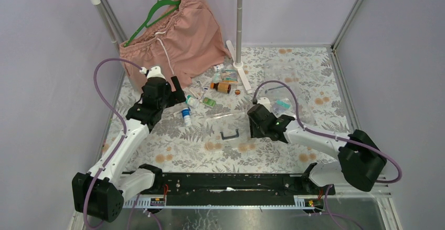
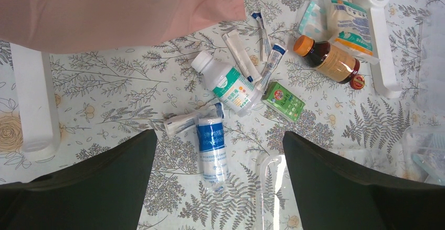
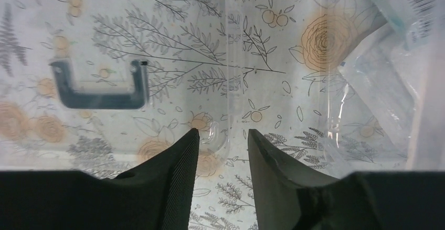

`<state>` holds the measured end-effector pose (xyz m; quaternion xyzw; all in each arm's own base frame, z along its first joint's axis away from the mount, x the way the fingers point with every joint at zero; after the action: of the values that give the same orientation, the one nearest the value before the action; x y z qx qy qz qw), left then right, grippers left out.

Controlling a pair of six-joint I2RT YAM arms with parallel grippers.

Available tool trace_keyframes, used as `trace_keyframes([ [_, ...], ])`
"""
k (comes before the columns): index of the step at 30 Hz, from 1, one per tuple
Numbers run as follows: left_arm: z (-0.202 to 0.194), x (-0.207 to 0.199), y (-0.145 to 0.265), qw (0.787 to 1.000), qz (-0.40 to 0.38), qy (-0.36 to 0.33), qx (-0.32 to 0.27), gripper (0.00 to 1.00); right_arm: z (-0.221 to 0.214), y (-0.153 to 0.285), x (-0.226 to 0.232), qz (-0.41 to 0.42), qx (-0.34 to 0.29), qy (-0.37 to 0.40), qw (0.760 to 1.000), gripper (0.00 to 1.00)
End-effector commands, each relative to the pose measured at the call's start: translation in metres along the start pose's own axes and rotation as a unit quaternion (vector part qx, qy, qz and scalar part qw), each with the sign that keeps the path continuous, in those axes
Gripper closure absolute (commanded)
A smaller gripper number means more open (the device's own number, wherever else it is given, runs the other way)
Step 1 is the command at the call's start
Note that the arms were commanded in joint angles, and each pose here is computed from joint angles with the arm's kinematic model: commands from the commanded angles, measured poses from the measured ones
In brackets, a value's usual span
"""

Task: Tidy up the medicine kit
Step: Place the lid at the center of the board, then pick up the pill bottle at the center of the board.

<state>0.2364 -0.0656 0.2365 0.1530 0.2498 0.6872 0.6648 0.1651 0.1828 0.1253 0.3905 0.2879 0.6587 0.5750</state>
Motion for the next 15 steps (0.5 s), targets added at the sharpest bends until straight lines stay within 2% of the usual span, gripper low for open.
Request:
trace_keyframes([
  [1, 0.000, 0.001, -0.002, 1.000, 0.000, 0.002, -0.008, 0.01, 0.016, 0.028, 0.003, 0.035, -0.053, -0.008, 0.998, 0.52],
  [8, -0.009, -0.010, -0.020, 0.997, -0.012, 0.066, 0.024, 0.01, 0.030, 0.056, 0.006, 0.087, -0.100, -0.022, 0.991, 0.48],
  [15, -0.030, -0.030, -0.053, 0.993, 0.015, 0.107, 0.054, 0.01, 0.023, 0.057, -0.001, 0.092, -0.106, -0.028, 0.990, 0.46],
])
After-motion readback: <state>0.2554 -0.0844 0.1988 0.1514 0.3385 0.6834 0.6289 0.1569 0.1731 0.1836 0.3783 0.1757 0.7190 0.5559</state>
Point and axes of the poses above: each gripper's point midway between its finger pads, its own y axis back along the fingers, its own x axis along the line the jaws close on, z = x × y, the point moved 10 cm from there along y, back along the fingers, and after that the axes turned 10 degrees about -y, right-handed, at the moved point
